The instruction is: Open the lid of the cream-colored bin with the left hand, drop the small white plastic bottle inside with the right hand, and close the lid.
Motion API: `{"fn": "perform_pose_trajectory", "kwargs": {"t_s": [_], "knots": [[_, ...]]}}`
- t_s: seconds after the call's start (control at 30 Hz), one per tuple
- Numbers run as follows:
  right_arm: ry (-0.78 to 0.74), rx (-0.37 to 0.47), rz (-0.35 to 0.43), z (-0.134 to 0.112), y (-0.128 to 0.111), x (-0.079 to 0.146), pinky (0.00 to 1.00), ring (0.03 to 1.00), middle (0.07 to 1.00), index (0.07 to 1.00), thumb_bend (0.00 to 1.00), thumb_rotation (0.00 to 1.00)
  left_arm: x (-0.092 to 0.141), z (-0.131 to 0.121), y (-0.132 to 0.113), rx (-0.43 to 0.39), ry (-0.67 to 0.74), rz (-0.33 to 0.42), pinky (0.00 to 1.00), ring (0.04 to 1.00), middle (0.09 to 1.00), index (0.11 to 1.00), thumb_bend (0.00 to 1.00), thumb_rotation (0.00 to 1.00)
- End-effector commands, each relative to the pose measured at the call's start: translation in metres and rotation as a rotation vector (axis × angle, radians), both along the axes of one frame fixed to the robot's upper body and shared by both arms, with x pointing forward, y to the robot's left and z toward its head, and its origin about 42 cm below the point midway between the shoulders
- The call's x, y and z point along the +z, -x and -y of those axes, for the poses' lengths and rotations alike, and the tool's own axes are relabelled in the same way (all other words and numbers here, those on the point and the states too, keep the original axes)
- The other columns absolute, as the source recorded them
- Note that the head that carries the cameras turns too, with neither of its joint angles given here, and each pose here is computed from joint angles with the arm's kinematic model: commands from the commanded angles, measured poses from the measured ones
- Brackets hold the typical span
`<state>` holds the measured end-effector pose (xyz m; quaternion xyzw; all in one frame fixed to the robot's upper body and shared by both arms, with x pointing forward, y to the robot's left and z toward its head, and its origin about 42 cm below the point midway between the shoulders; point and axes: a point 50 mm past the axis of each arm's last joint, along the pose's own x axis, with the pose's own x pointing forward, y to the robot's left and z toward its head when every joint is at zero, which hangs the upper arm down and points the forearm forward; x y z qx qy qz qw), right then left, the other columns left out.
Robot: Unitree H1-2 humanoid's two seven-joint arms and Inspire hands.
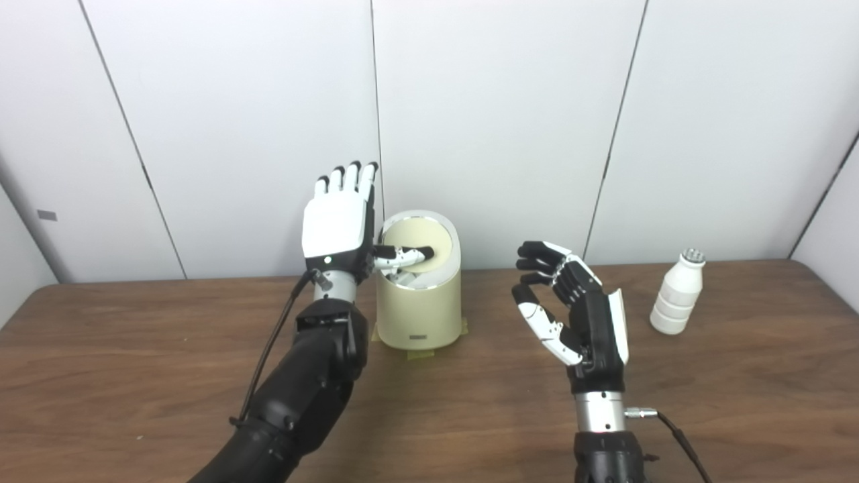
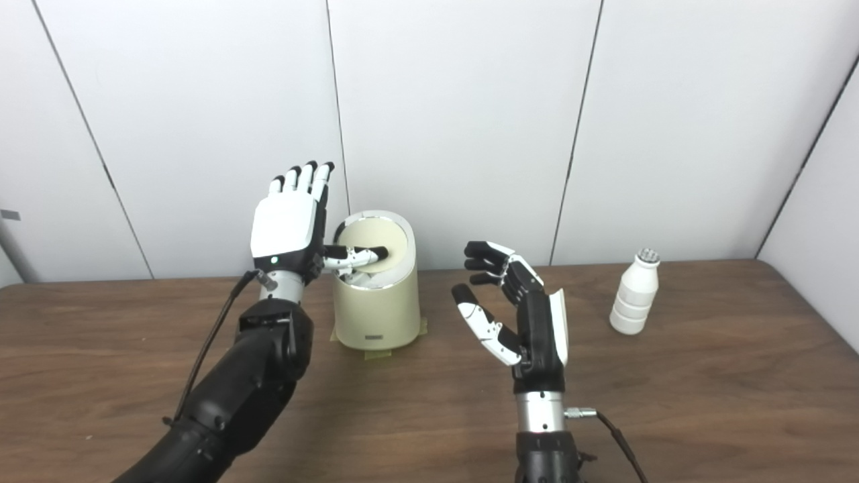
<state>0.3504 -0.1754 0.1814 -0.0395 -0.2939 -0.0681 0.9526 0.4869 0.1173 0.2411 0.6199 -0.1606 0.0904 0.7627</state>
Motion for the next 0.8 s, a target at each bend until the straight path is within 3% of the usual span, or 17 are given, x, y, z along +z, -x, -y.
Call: {"fn": "perform_pose_trajectory", "kwargs": {"t_s": [0.0,0.77], "knots": [[-0.004,0.022,0.082,-0.0049,-0.006,0.0199,0.58,0.665,0.695,0.677,0.31,0.43,0.0216,-0.0017,-0.0062,0.013,-0.07,0.069,1.0,1.0,1.0,1.0,1.0,0.29],[-0.005,0.021,0.077,-0.0049,-0.0084,0.0165,0.58,0.665,0.696,0.678,0.32,0.44,0.0138,-0.0085,-0.008,-0.011,-0.133,0.054,1.0,1.0,1.0,1.0,1.0,0.34]]}}
